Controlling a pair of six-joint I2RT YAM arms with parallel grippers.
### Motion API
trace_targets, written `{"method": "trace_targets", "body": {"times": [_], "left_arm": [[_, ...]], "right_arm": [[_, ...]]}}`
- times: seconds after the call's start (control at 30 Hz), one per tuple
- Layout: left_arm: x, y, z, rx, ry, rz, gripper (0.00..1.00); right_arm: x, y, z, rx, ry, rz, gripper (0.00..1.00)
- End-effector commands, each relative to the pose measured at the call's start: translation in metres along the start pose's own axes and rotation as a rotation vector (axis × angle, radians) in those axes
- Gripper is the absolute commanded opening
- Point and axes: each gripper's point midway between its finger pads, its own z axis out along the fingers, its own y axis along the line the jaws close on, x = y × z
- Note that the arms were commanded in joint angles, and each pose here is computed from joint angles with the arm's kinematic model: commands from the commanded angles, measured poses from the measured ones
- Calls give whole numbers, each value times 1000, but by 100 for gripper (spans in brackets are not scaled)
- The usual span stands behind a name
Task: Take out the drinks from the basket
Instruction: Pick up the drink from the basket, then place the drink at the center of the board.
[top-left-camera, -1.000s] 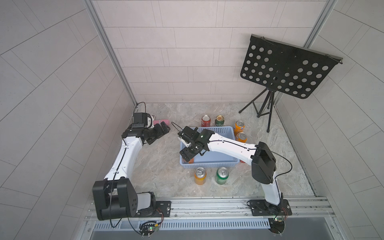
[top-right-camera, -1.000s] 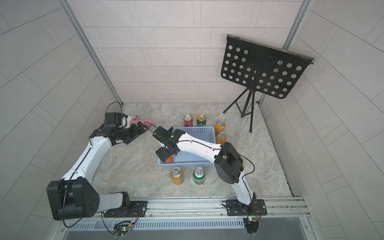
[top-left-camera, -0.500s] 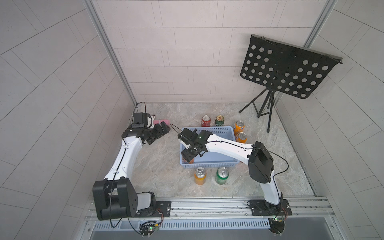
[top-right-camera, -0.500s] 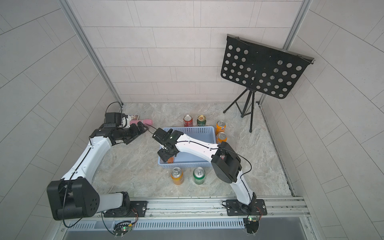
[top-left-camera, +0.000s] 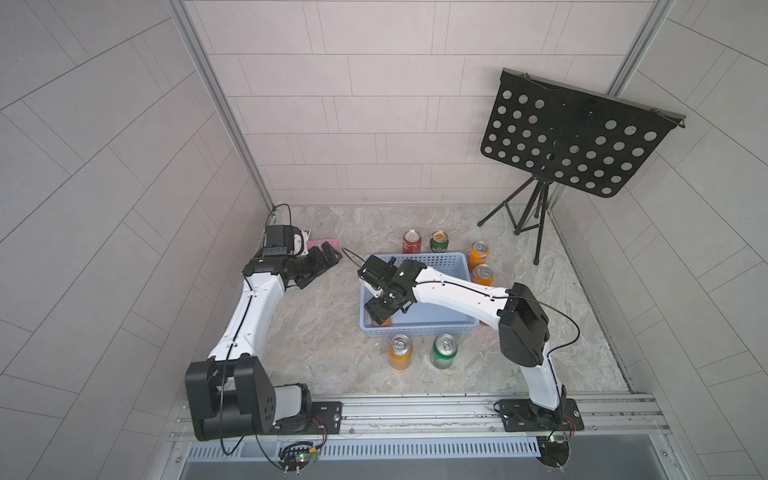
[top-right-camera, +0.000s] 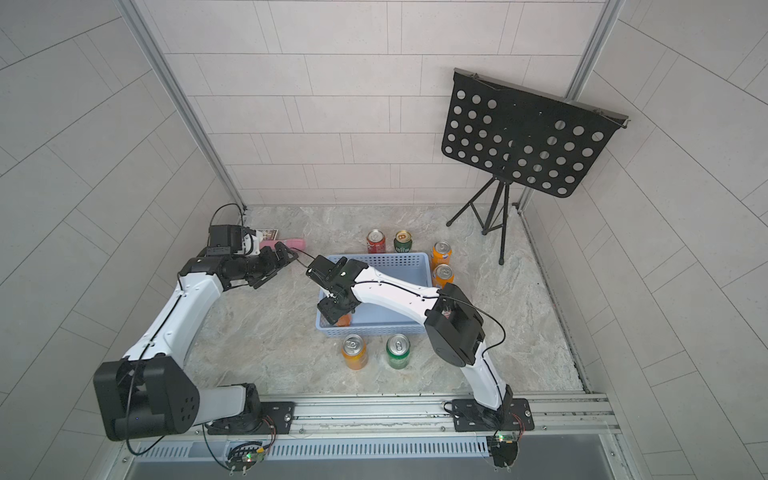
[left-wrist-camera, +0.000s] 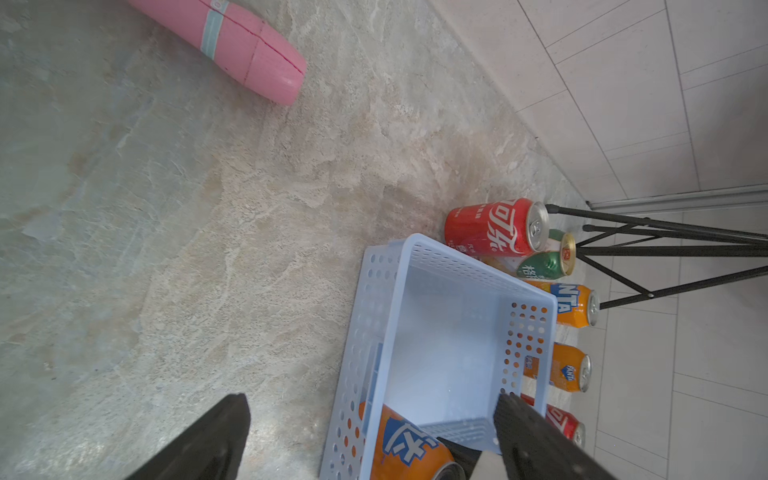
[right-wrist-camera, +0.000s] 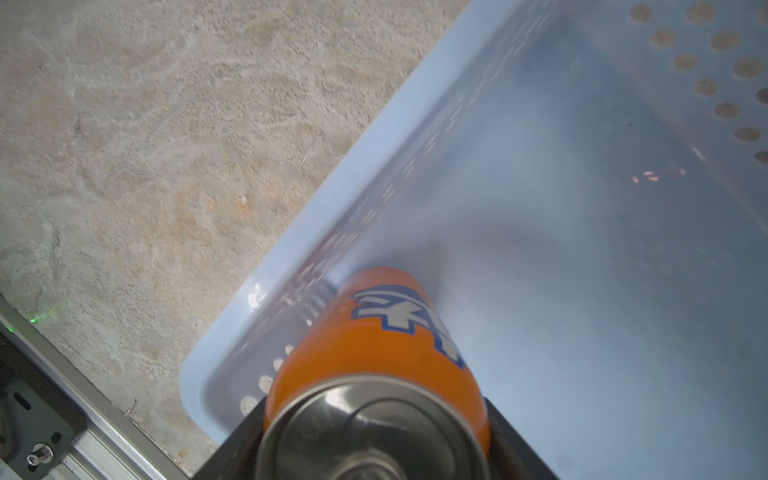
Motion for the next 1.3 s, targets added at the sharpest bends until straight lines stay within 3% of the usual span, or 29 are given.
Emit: {"method": "trace_targets", "body": {"times": [0.0, 0.73, 0.9, 1.27], "left_arm": [[-18, -18, -13, 63, -54, -11, 100], [-49, -31, -53, 56, -205, 26, 100], [-55, -27, -60, 50, -237, 20, 100], [-48, 0, -52, 35, -227, -31, 100]], "right_arm": [[-30, -1, -61, 1, -134, -14, 26], [-93, 21, -141, -27, -309, -65, 25], [-99, 39, -136, -63, -322, -89, 25], [-102, 68, -88, -99, -281, -125, 24]]}}
